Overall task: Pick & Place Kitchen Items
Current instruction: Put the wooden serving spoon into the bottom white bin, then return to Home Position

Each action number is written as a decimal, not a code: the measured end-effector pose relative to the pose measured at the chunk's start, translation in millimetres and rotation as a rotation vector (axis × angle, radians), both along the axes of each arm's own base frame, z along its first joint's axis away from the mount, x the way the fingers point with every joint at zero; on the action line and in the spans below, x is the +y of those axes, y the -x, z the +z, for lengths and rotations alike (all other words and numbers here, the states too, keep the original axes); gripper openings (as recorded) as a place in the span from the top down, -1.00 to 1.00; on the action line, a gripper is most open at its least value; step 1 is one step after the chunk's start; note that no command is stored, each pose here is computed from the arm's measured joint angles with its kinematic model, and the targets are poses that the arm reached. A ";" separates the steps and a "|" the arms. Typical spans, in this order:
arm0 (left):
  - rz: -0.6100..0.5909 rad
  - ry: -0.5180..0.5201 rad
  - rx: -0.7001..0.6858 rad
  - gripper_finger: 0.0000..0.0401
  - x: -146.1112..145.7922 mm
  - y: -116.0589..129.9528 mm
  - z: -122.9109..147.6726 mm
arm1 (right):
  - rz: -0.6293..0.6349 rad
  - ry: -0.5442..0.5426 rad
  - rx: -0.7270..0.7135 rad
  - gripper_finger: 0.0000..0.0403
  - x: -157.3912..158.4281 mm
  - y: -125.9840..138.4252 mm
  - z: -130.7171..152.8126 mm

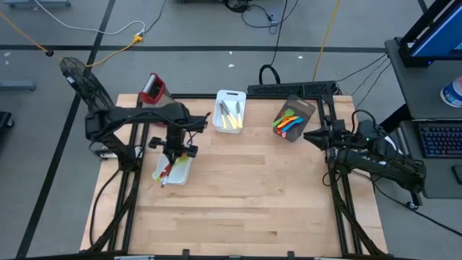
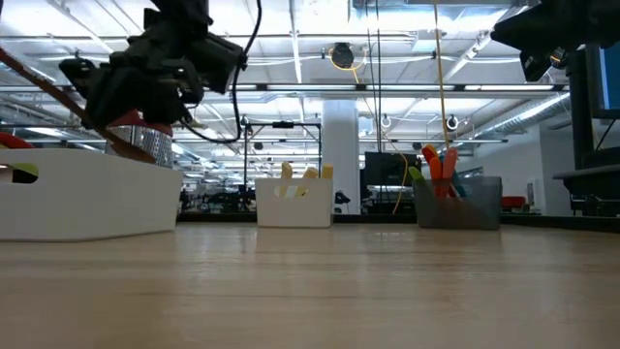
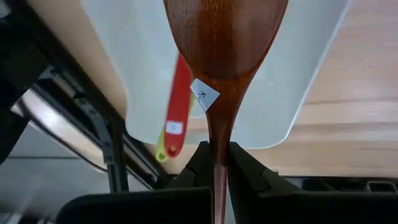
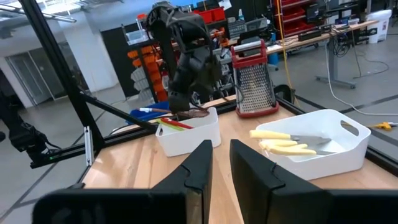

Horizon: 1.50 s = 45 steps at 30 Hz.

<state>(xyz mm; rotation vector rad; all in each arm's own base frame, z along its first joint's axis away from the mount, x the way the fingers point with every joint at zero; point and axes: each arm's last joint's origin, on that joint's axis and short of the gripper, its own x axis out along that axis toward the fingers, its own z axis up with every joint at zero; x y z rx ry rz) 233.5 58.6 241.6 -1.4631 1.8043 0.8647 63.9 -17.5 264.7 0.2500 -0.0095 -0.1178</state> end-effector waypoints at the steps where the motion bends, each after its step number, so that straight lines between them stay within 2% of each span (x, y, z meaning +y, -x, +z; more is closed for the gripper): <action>1: -0.007 0.010 -0.005 0.96 0.3 -1.0 -3.2 | 0.000 0.000 0.000 0.75 0.0 0.0 0.0; 4: -0.015 0.048 0.032 0.96 -0.4 0.8 -13.1 | 0.000 0.001 0.000 0.75 0.0 0.0 0.0; 12: 0.007 0.047 0.095 0.96 -2.1 8.5 -25.6 | 0.000 0.006 0.001 0.75 0.0 0.0 0.0; 22: 0.043 0.028 0.056 0.96 -1.3 5.1 -34.8 | -0.002 0.006 0.001 0.75 0.0 0.0 0.0; 33: 0.046 -0.017 0.081 0.74 -0.3 5.7 -35.3 | 0.001 0.001 0.000 0.75 0.0 0.0 0.0; 45: 0.039 -0.001 0.052 0.30 -1.2 7.2 -31.3 | 0.004 0.001 0.000 0.75 0.1 0.0 0.0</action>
